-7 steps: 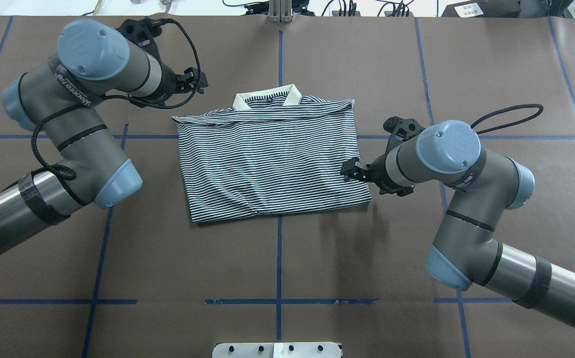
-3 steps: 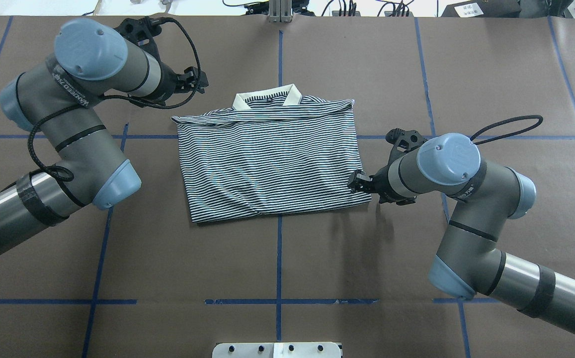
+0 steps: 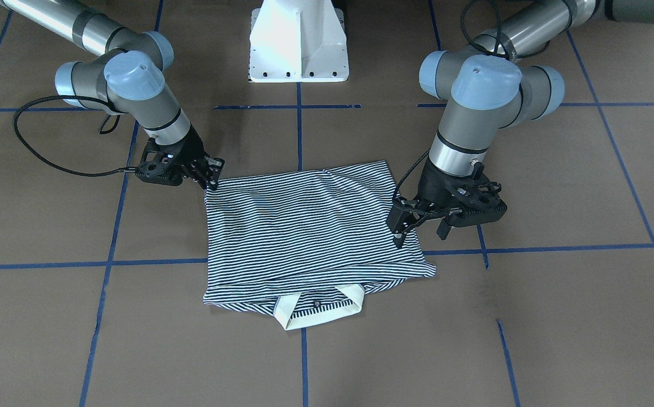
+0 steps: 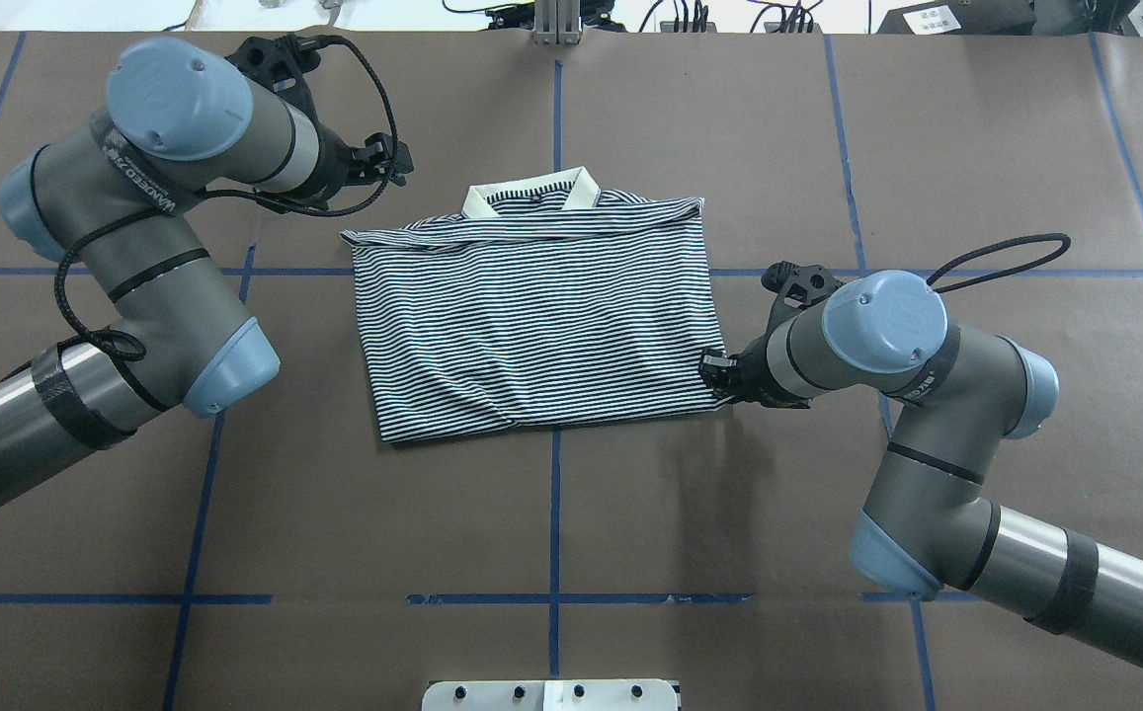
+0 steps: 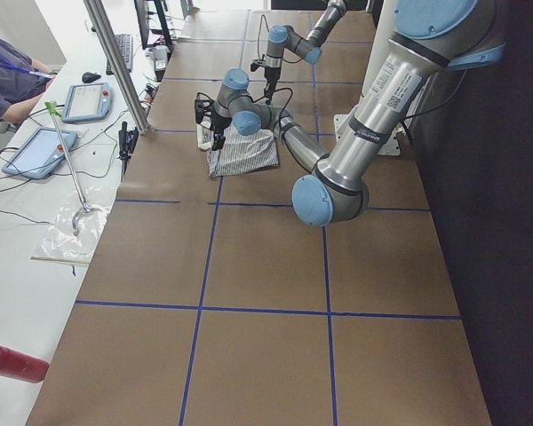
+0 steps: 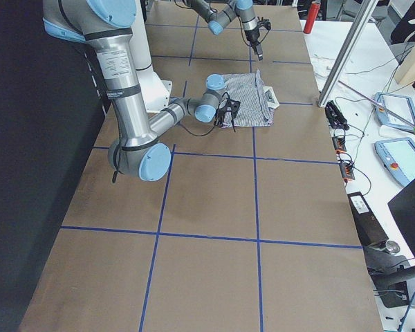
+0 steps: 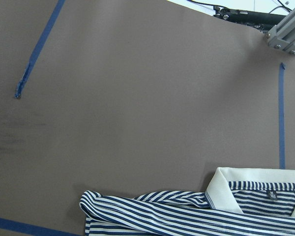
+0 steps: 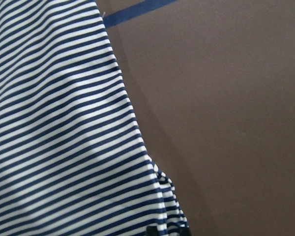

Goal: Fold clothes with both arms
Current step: 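Lower the right gripper to the folded shirt's side edge nearest it, then drag the folded shirt with the right gripper away from the left arm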

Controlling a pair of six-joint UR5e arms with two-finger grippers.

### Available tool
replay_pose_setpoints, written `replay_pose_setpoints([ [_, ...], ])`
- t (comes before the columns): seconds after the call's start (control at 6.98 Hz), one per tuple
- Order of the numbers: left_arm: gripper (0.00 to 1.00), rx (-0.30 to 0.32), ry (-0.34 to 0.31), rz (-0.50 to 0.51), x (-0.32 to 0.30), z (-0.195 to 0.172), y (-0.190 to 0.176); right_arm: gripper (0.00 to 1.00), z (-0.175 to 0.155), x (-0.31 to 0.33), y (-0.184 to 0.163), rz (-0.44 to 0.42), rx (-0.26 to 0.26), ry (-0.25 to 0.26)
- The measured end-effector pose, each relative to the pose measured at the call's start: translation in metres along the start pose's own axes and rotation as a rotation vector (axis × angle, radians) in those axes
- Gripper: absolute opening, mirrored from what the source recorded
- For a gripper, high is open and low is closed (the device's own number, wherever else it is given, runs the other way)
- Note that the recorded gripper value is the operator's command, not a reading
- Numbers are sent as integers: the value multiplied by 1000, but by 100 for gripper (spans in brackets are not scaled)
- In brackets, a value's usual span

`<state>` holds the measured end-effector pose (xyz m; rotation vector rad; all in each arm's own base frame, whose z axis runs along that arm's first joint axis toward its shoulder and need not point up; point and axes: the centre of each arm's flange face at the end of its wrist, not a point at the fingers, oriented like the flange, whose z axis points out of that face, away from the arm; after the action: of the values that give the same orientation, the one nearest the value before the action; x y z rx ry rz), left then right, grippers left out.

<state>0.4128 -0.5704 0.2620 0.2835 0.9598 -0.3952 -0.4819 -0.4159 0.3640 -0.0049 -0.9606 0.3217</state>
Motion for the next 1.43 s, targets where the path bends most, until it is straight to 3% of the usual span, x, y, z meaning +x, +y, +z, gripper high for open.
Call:
replay_pose_setpoints([
  [0.29,100,0,2,0,1,0,0,0,-14,5,0,-2,-26,-5],
  [0.43,100,1,3,0,1,-1,0,0,-37,23,13,-6,-40,-7],
  [0.86,100,-1,11,1,4,-2,2,0,-102,117,98,-53,-139,63],
  [1.0,100,-4,19,3,8,-5,6,99,-107,141,123,-73,-189,105],
  [1.15,100,-15,36,8,14,-11,14,100,-112,152,138,-86,-222,123],
  [1.43,96,-92,67,-74,18,-26,51,100,-135,135,135,-83,-211,61],
])
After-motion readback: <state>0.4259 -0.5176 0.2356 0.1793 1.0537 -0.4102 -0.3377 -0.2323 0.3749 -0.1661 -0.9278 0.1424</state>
